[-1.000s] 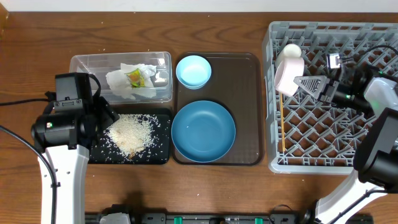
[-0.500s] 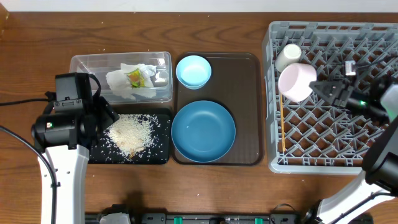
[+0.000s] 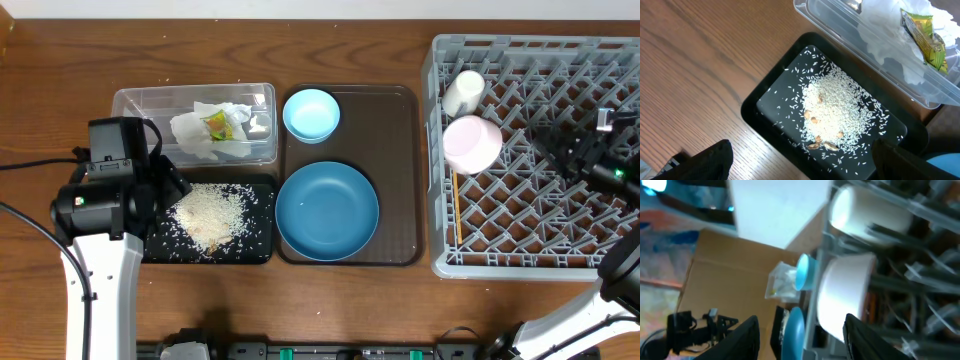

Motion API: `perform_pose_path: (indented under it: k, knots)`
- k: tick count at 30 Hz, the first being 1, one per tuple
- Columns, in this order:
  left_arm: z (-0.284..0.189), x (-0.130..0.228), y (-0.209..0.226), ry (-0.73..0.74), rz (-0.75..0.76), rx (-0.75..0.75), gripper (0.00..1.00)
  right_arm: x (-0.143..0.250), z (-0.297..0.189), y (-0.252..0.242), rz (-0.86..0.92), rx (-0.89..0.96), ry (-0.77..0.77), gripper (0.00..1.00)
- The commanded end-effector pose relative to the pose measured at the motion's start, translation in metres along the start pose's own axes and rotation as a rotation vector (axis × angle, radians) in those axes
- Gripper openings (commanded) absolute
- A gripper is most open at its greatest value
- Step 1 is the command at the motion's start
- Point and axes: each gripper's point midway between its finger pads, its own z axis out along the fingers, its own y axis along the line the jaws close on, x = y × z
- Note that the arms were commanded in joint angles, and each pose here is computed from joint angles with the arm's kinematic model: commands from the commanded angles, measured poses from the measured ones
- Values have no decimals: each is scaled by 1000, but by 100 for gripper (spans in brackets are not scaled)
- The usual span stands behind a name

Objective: Sort waste into correct bins and load items into the dishwasher rack
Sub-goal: 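Set the pink bowl upright in the rack and release, then reach the right gripper to the light-blue bowl and grip it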

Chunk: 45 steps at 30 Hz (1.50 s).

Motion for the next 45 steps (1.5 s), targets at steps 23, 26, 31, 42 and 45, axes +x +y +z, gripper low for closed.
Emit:
perform_pose_path:
  k: [23, 26, 31, 42, 45]
  knots:
    - [-5, -6, 2, -22, -11, -3, 91, 76, 171, 124, -684, 661, 378, 52]
    - [-5, -6, 2, -23, -11, -3, 91, 113, 213, 135, -787, 625, 441, 52]
    - [-5, -6, 2, -23, -11, -3, 91, 164, 269, 132, -939, 617, 507, 53]
    - [-5, -6, 2, -23, -11, -3, 91, 224, 349, 79, -1231, 612, 604, 50]
    - [-5, -6, 2, -23, -11, -3, 91, 225, 363, 66, -1252, 617, 587, 50]
